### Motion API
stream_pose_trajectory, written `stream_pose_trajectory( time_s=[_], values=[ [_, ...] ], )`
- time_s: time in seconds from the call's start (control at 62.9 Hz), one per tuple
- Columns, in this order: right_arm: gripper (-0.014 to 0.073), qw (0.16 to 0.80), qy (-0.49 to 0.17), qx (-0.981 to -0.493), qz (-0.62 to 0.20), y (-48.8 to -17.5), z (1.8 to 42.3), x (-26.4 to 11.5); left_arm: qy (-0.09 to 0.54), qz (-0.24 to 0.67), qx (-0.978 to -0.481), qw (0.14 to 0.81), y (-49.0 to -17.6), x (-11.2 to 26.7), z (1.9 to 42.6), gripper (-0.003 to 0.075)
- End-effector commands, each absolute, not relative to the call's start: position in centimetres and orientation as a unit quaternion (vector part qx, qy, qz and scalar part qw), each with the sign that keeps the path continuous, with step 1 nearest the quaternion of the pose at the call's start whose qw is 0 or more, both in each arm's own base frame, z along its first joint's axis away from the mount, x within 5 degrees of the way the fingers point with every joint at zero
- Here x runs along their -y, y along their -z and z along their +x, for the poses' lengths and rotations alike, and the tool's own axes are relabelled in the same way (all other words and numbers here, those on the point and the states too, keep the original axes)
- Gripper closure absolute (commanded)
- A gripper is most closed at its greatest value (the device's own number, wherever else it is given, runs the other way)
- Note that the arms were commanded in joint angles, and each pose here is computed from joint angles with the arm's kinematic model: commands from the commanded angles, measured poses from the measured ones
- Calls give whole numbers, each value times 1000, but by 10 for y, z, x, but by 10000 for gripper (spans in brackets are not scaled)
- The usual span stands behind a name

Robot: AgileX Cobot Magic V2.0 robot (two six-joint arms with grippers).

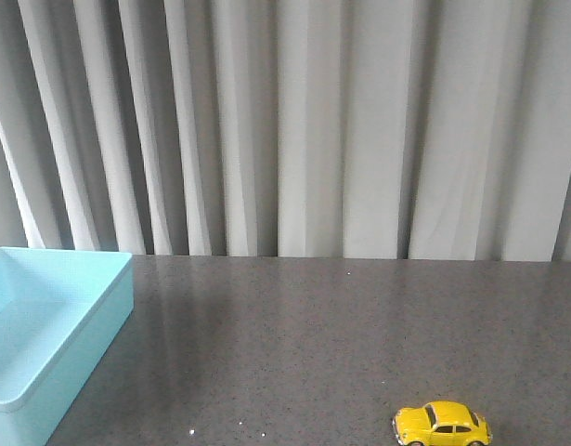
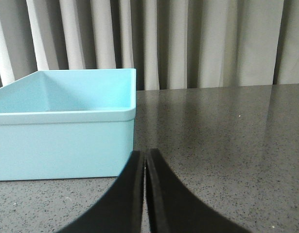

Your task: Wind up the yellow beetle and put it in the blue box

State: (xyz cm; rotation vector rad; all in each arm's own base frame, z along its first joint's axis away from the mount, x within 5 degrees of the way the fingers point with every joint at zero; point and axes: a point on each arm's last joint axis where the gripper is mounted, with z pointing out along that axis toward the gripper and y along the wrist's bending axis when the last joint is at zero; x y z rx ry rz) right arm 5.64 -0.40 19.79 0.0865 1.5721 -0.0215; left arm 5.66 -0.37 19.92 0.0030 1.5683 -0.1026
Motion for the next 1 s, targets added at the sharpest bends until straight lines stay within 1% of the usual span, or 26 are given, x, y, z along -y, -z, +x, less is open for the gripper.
stream_pose_trajectory(
  time_s=[0.0, 0.079, 0.207, 0.27, 0.334, 0.382, 0.493, 0.556, 0.636, 0.747, 0.874, 0.986],
  values=[
    [599, 741, 7, -670, 43, -207, 55, 4, 56, -2, -661, 749, -215, 4, 55, 725],
    [599, 757, 6, -652, 42, -220, 53, 4, 61, -3, -632, 773, -229, 4, 52, 725],
    [599, 776, 9, -629, 39, -255, 45, 3, 63, -2, -584, 809, -268, 3, 42, 725],
    [599, 779, 10, -625, 39, -275, 41, 3, 61, -1, -573, 817, -290, 3, 38, 725],
    [599, 776, 10, -629, 39, -295, 40, 3, 53, 4, -575, 816, -310, 3, 39, 725],
    [599, 773, 10, -633, 40, -311, 40, 3, 44, 10, -584, 810, -326, 3, 42, 725],
    [599, 761, 10, -647, 41, -344, 50, 4, 35, 11, -623, 781, -354, 3, 58, 725],
    [599, 744, 11, -667, 42, -360, 61, 5, 33, 10, -650, 759, -366, 4, 70, 725],
    [599, 712, 15, -701, 42, -372, 78, 6, 29, 8, -689, 724, -374, 4, 88, 725],
    [599, 658, 16, -752, 45, -373, 104, 9, 26, 6, -737, 675, -369, 6, 112, 725],
    [599, 594, 15, -803, 48, -355, 129, 10, 21, 6, -784, 620, -352, 7, 130, 725],
    [599, 547, 16, -835, 49, -342, 144, 12, 17, 5, -818, 576, -340, 7, 138, 725]
  ],
)
